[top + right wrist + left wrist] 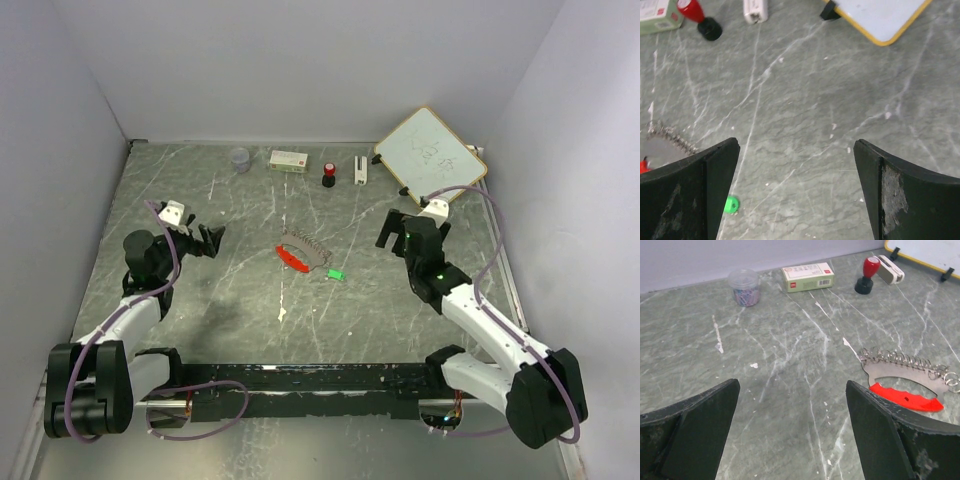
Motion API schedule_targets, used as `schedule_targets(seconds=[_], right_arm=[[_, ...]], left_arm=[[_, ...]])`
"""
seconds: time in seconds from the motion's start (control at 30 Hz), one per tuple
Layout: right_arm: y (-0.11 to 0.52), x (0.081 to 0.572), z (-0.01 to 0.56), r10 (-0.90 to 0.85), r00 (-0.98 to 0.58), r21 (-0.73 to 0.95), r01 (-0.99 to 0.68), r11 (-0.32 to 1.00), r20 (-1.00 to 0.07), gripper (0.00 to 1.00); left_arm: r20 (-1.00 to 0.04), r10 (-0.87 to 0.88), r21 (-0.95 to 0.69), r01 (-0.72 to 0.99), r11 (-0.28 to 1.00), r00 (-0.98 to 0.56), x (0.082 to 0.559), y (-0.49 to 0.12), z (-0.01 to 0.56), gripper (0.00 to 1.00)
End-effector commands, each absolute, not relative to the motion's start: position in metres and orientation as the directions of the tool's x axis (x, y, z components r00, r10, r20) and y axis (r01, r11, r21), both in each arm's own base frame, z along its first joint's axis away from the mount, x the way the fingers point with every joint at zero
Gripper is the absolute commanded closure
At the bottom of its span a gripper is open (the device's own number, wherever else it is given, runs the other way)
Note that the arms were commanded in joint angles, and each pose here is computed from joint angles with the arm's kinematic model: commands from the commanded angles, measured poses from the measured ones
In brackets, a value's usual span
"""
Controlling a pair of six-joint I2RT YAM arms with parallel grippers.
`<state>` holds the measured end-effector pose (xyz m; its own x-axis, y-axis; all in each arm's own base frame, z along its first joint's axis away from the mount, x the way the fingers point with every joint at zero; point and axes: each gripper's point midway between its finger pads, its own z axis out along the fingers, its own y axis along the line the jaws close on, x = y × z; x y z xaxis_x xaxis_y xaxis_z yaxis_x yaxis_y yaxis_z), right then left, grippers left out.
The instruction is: Remove the keys from the keyring
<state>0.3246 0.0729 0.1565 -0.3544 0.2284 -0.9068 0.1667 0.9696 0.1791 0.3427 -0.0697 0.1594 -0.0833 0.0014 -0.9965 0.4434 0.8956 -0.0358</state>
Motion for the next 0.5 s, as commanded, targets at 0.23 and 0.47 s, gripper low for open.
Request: schedule_targets(seconds=[0.23,0.47], right_arm=[[0.166,0.316,0.184,0.126,-0.343,0.258,-0.375,0.890,-0.931,0.00],[0.180,0.309,0.171,0.085,-0.375,0.261,-0.448,0.855,-0.923,0.00]], left_arm=[[-0.997,-0.042,-0.016,0.335,0.942,0.071,0.341,-0.067,0.193,0.00],[-0.999,-0.014,-0.002,0.336,0.942,0.034,0.346,-0.082,0.190,0.00]])
